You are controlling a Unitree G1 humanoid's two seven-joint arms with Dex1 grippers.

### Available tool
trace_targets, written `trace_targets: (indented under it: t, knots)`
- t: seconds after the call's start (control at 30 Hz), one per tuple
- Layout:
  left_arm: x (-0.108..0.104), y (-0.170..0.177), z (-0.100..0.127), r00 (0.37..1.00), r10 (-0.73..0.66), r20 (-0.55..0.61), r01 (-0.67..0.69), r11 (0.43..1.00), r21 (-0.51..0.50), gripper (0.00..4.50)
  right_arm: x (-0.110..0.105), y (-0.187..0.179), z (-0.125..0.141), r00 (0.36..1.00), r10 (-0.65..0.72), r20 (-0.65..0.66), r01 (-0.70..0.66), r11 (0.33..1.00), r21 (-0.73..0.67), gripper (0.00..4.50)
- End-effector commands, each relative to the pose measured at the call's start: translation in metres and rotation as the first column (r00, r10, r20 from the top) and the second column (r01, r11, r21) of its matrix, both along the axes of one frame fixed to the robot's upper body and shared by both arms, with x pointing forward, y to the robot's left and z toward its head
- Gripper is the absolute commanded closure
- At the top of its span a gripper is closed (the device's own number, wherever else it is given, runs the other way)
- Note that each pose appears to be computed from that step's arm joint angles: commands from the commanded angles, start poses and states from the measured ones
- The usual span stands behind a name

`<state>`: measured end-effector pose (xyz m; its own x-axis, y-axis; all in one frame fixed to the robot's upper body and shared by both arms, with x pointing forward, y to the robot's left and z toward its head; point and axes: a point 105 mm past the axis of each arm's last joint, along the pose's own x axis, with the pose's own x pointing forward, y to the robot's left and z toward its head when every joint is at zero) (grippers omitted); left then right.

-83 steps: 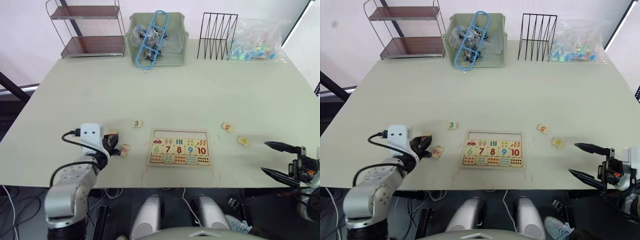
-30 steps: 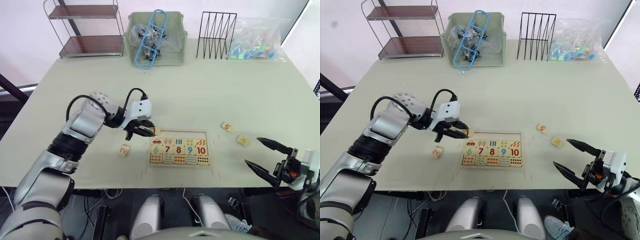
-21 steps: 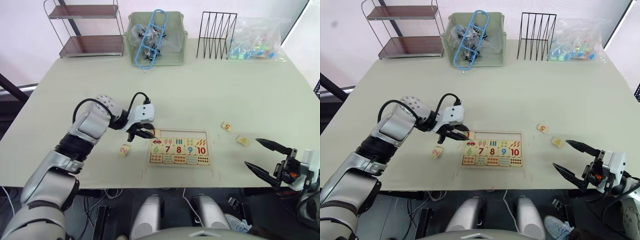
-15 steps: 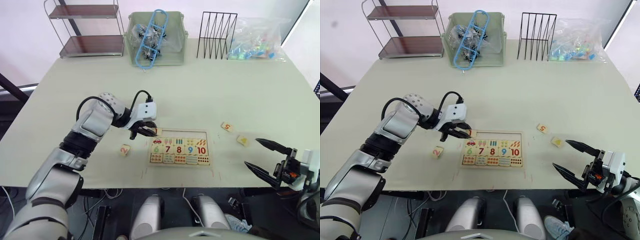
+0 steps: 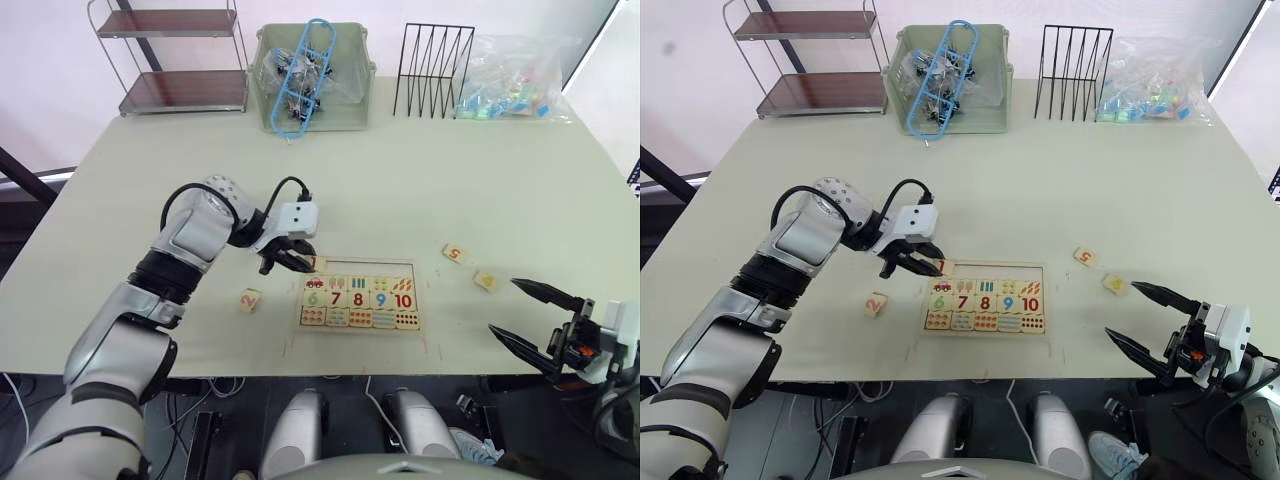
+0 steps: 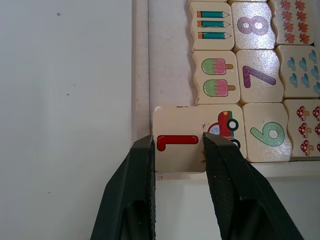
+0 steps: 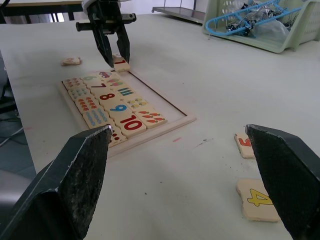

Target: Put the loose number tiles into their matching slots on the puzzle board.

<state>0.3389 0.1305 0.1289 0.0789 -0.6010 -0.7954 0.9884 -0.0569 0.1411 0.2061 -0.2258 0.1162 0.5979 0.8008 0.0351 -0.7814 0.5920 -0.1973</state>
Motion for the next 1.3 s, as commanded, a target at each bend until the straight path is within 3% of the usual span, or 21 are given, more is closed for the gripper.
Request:
trace_targets:
  t: [0.03,0.8,0.83,0.87,1.0,1.3]
  knots:
    - [0.001,-0.004,0.005,1.0,-0.017,0.024,0.017,1.0,0.02,3.59,-0.001,0.004,0.01,0.999,0.016,0.051,-0.015,1.0,-0.013,0.0]
    - [0.004,-0.008,0.001,1.0,-0.005,0.029,0.004,0.999,0.033,3.59,0.006,0.005,0.014,0.997,0.004,0.072,-0.003,1.0,-0.017,0.0]
    - [0.003,-0.008,0.001,1.0,-0.006,0.027,0.005,0.999,0.033,2.56,0.007,0.005,0.014,0.997,0.003,0.072,-0.002,1.0,-0.018,0.0]
    - [0.003,-0.008,0.001,1.0,-0.008,0.024,0.007,0.999,0.033,2.29,0.007,0.005,0.014,0.997,0.003,0.073,-0.001,1.0,-0.018,0.0]
    - [0.002,-0.008,0.002,1.0,-0.009,0.016,0.009,0.999,0.033,0.24,0.008,0.004,0.014,0.997,0.002,0.072,0.0,1.0,-0.021,0.0]
    - [0.001,-0.008,0.013,1.0,-0.001,0.0,0.001,1.0,0.004,0.1,0.008,0.004,0.012,0.998,0.001,0.069,0.001,1.0,-0.024,0.0]
